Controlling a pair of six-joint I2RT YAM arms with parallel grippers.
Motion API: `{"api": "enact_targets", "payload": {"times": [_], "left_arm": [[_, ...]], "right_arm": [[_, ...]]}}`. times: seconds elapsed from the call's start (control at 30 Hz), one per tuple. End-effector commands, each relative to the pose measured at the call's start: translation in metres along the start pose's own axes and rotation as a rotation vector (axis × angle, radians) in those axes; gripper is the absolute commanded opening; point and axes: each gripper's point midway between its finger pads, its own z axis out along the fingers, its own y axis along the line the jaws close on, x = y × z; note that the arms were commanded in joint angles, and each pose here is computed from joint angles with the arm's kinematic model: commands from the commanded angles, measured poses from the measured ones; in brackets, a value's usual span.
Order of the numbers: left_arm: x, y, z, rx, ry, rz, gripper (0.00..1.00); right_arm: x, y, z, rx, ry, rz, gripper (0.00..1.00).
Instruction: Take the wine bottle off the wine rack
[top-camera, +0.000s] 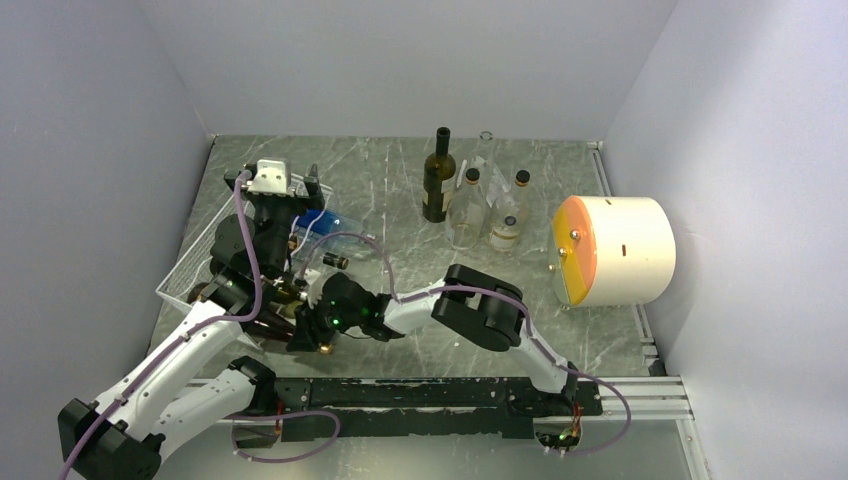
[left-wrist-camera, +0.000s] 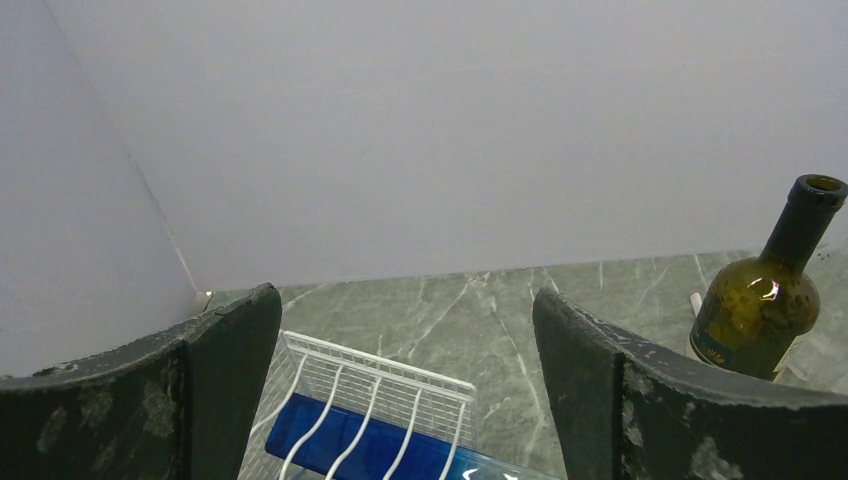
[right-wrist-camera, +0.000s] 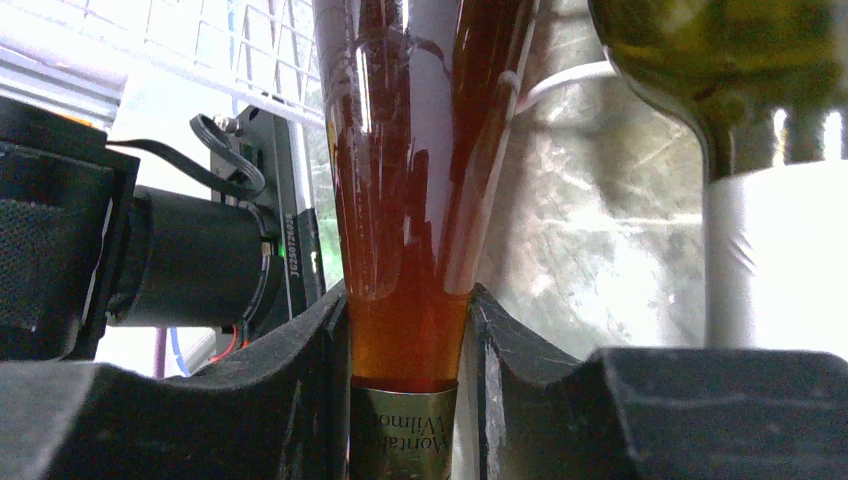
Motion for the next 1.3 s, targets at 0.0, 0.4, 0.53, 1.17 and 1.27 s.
{"api": "enact_targets", "payload": {"times": [0.0, 0.4, 0.53, 1.17, 1.27], "left_arm": [[-0.008, 0.000, 0.000, 0.010, -0.023, -0.017, 0.99], [-0.016, -0.025, -0.005, 0.163, -0.061, 0.012, 1.00], [-0.021, -0.053, -0.011, 0.323, -0.078, 0.024, 0.98], [-0.001, -0.196, -0.096, 1.084, -0.110, 0.114, 1.00], [0.011, -0.214, -0.122, 1.227, -0.143, 0.138, 0.99]], "right_arm": [[-0.006, 0.005, -0.018, 0.008, -0.012, -0.039, 0.11], [-0.010, 0.024, -0.087, -0.085, -0.005, 0.031, 0.00], [-0.004, 0.027, -0.119, -0.100, 0.033, 0.058, 0.00], [0.006, 0.044, -0.294, 0.066, 0.117, 0.309, 0.00], [0.005, 0.042, -0.317, 0.149, 0.116, 0.336, 0.00]]}}
